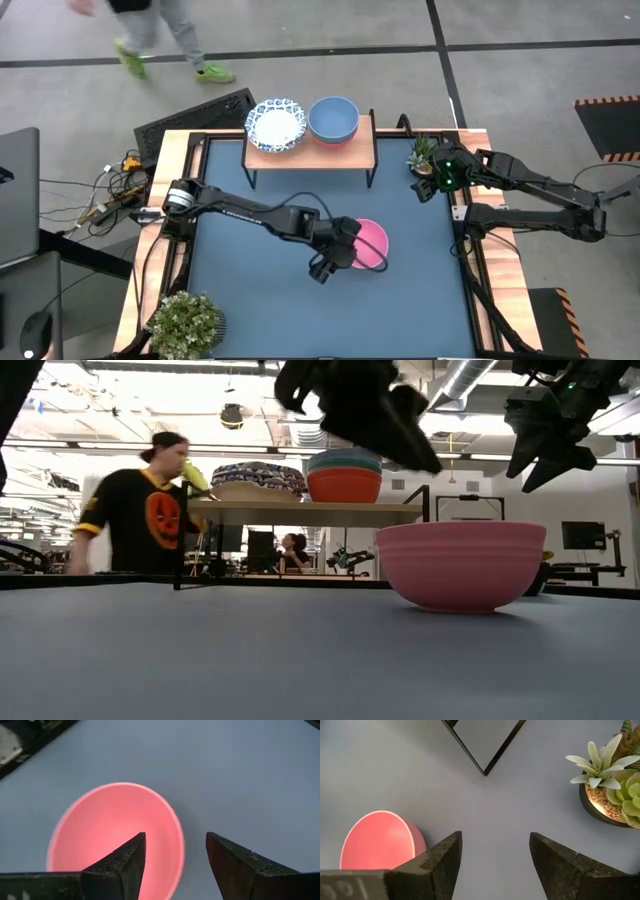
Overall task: Place and stack bowls onto a shelf
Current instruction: Stack the pink bowl on the blue bowl on the shelf
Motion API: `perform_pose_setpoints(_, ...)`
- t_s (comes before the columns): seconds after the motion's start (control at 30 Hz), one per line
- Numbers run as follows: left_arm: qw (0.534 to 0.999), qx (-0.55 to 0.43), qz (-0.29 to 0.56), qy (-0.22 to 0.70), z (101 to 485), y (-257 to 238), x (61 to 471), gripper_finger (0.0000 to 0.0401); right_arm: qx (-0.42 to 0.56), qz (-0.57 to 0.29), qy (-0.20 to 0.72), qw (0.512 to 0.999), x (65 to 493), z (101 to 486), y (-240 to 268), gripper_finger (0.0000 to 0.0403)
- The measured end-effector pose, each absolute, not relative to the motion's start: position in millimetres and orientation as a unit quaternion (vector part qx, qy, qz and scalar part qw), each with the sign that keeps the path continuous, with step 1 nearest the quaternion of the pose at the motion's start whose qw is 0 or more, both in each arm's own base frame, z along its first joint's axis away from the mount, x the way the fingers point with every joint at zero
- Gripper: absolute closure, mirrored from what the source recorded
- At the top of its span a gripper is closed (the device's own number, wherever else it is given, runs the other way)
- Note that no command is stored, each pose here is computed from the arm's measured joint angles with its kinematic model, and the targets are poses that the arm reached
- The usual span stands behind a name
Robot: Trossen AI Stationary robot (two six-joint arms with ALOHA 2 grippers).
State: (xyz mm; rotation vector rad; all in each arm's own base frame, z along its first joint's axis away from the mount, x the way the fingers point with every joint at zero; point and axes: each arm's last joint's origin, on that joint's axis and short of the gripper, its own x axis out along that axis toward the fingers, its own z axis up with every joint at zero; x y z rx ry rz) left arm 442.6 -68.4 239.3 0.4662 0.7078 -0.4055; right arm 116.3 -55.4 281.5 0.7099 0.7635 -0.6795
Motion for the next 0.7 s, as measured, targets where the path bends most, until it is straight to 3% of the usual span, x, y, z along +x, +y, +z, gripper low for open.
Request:
perform_pose_setpoints(0.5, 0.881, 0.235, -0.195, 0.361, 189, -71, 434, 0.0211, 0.339, -0.308, 0.363, 0.812, 116, 281, -54, 0.0143)
perform_pose_setpoints(0.7, 0.868, 0.263, -0.178, 0.382, 167, -70, 441, 0.0248, 0.338, -0.306, 0.369, 0.81, 116, 281, -53, 0.0143)
